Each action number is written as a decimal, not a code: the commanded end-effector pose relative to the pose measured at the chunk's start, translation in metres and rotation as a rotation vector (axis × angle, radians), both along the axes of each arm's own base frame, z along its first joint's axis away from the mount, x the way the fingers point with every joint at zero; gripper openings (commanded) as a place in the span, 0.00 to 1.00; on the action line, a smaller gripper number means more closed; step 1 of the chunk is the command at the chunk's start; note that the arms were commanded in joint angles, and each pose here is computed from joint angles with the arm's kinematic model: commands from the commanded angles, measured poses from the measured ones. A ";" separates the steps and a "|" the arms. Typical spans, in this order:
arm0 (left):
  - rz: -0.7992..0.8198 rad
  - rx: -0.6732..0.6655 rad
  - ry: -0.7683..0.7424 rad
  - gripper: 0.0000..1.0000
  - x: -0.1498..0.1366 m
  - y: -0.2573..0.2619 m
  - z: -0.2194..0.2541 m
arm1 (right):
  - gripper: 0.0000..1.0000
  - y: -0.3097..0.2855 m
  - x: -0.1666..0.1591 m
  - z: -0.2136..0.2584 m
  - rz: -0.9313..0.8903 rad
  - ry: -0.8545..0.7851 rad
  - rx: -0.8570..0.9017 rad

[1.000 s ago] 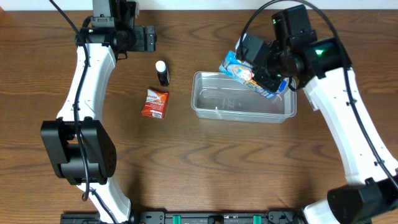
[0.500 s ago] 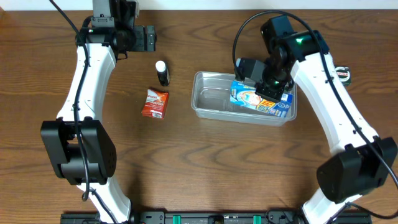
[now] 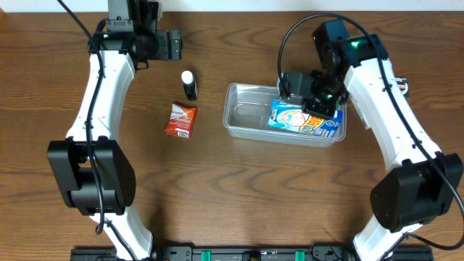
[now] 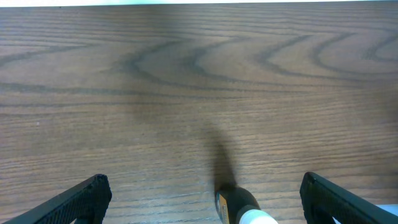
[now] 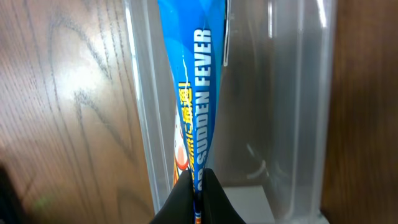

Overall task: Pack container
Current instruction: 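Carry the blue box over the container and lower it inside, then open the right gripper and withdraw it from the container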

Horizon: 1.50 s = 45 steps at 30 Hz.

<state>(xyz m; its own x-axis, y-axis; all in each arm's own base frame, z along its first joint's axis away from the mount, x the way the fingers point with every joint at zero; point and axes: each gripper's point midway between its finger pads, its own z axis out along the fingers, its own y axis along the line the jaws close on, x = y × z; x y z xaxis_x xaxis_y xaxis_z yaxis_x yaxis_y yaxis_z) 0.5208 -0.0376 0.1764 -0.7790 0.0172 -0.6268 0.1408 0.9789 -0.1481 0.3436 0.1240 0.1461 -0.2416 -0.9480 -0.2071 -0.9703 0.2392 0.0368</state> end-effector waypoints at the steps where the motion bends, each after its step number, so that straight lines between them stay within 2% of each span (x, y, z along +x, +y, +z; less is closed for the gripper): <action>1: -0.001 0.000 0.019 0.98 -0.002 0.003 -0.009 | 0.03 0.001 -0.008 -0.019 0.041 0.041 0.029; 7: -0.001 0.000 0.019 0.98 -0.002 0.003 -0.009 | 0.02 -0.010 -0.010 -0.047 0.032 0.047 -0.021; 23: 0.000 0.000 0.019 0.98 -0.002 0.003 -0.009 | 0.03 -0.029 -0.017 -0.065 -0.042 0.097 -0.008; 24: -0.001 0.000 0.019 0.98 -0.002 0.003 -0.009 | 0.07 -0.029 -0.017 -0.065 -0.042 0.096 -0.008; 25: -0.001 0.000 0.019 0.98 -0.002 0.003 -0.009 | 0.18 -0.029 -0.017 -0.065 -0.042 0.094 -0.007; 27: 0.000 0.000 0.019 0.98 -0.002 0.003 -0.009 | 0.24 -0.028 -0.015 -0.066 -0.042 0.086 -0.006; 28: -0.001 0.000 0.019 0.97 -0.002 0.003 -0.009 | 0.32 -0.028 -0.013 -0.066 -0.043 0.079 -0.005; 29: 0.000 0.000 0.019 0.98 -0.002 0.003 -0.009 | 0.43 -0.028 -0.011 -0.066 -0.048 0.070 -0.003; 32: -0.001 0.000 0.019 0.98 -0.002 0.003 -0.009 | 0.55 -0.026 0.001 -0.065 -0.094 0.032 0.007; 45: 0.000 0.000 0.019 0.98 -0.002 0.003 -0.009 | 0.61 -0.029 0.032 -0.064 -0.215 -0.074 -0.005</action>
